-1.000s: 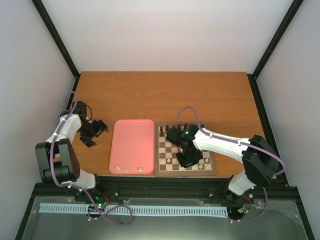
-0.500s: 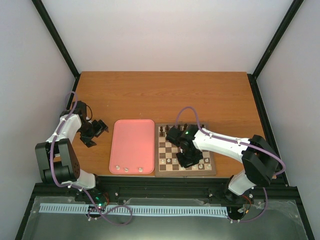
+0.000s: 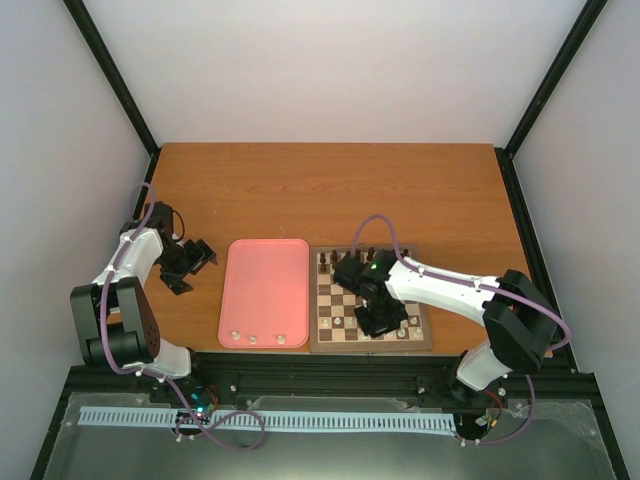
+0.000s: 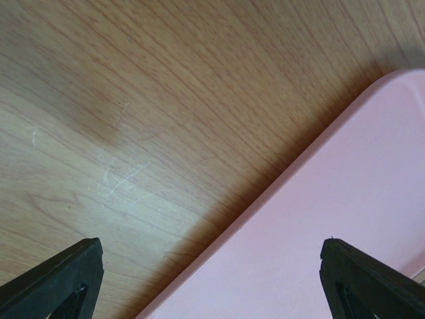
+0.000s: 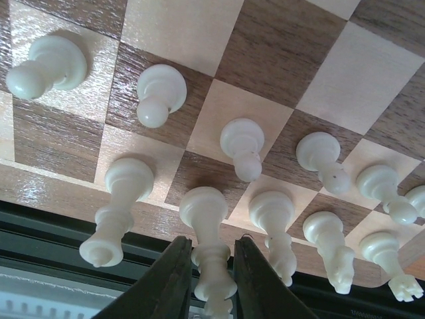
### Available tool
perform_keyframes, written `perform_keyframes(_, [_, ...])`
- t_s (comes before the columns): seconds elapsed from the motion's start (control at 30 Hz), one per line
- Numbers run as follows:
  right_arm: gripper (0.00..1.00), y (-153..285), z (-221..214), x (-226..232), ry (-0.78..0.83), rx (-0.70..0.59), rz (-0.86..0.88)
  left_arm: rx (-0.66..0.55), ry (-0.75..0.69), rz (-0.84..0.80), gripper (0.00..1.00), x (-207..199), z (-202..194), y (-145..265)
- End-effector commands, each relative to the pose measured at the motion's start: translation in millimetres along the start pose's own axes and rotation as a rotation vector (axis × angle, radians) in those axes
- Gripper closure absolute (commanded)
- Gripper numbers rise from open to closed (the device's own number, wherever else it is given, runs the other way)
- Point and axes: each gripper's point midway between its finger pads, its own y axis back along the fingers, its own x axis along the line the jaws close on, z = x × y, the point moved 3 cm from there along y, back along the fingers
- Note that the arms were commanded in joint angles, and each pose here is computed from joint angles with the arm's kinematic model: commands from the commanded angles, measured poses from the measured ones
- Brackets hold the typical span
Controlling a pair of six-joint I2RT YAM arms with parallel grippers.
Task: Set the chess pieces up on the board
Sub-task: Place the chess piece on the chessboard.
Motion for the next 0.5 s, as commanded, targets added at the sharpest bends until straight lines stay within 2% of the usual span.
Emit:
perform_keyframes(0.0, [0.83, 1.0, -0.9, -4.7, -0.015, -0.004, -0.018, -0.026, -0.006, -0.021, 0.0, -7.9, 5.6, 5.6])
perform_keyframes(0.47, [0.81, 6.4, 7.2, 0.3, -0.007, -0.033, -0.002, -0.028, -0.009, -0.024, 0.0, -7.5, 4.3, 7.2])
